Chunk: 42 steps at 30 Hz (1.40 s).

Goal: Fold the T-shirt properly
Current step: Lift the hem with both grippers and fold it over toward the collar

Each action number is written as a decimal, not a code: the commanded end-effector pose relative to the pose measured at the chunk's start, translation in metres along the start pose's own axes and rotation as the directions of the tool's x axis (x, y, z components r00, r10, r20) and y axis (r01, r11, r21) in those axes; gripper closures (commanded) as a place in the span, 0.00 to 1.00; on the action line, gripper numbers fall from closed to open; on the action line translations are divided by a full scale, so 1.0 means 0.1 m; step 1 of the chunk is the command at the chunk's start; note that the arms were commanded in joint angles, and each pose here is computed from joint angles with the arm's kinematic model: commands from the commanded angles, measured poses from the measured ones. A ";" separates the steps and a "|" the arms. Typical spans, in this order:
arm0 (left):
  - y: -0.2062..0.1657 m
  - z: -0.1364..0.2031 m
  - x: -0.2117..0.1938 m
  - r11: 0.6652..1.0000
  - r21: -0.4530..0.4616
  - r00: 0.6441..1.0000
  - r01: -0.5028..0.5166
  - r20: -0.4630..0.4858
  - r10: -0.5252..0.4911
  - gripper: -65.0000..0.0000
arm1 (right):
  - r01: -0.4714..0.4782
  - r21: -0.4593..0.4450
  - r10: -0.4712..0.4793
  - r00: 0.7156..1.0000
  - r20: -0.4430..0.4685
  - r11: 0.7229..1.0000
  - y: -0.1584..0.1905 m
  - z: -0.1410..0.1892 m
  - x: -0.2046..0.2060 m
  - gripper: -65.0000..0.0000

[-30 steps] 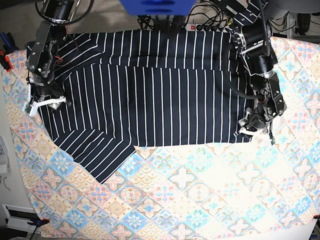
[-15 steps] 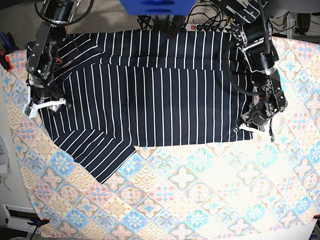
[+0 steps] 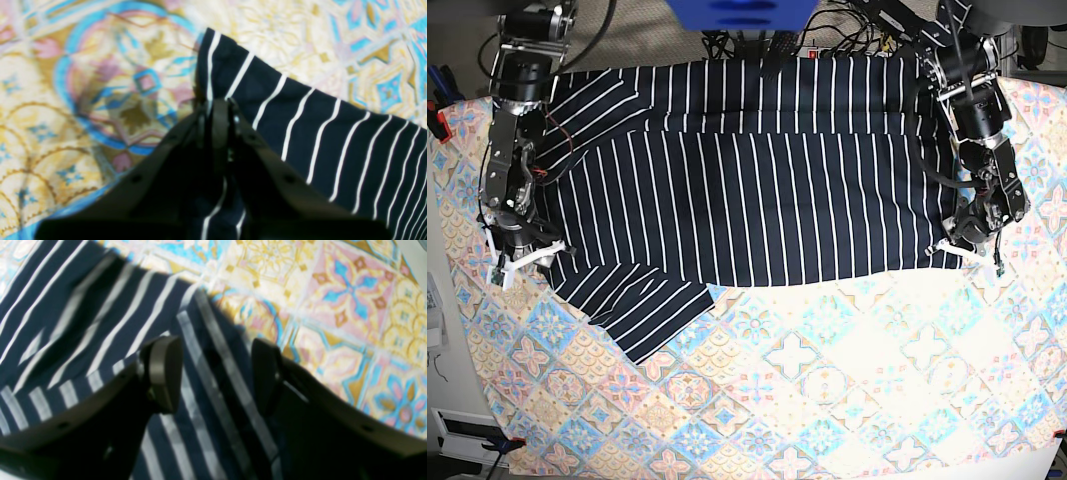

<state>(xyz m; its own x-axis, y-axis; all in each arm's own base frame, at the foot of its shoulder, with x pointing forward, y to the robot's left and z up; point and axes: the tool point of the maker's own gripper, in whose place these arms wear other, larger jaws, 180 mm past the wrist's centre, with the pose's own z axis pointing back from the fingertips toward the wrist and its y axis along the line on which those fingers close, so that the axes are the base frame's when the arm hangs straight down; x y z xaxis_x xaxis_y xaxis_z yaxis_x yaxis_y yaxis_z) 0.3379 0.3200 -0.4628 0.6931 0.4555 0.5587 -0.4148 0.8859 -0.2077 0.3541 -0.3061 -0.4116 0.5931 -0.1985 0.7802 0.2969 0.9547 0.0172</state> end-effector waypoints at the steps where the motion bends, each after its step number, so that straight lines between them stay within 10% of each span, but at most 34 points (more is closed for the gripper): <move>1: 0.05 0.05 0.22 1.000 0.014 0.999 0.007 0.046 -0.008 1.00 | -0.021 -0.006 0.021 0.998 0.067 1.000 -0.04 -0.04 0.28 0.50; 13: 0.04 0.05 0.25 1.000 0.012 0.999 0.007 0.052 -0.008 1.00 | -0.209 0.021 0.207 0.976 0.059 0.978 0.19 -0.56 0.44 0.50; 22: 0.04 0.05 0.23 1.000 0.011 0.999 0.006 0.048 -0.007 1.00 | -0.199 -0.008 0.199 0.980 -0.007 0.980 0.06 -0.68 0.31 0.30; 32: 0.03 0.04 0.22 1.000 0.009 0.999 0.005 0.047 -0.006 1.00 | -0.195 -0.018 0.193 0.979 -0.070 0.981 -0.02 -0.70 0.07 0.30; 42: 0.03 0.04 0.21 1.000 0.009 0.999 0.005 0.046 -0.006 1.00 | -0.207 0.200 0.228 0.969 -0.092 0.958 0.28 -0.68 -0.20 0.70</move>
<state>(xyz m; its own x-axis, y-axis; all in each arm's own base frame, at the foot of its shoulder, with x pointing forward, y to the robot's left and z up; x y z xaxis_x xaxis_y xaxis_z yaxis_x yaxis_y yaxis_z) 0.3379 0.3214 -0.4624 0.6936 0.4554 0.5582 -0.4163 0.8857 -0.2054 0.3958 -0.2868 -0.4764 0.7161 -0.0012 0.6980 0.0196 0.9996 -0.0184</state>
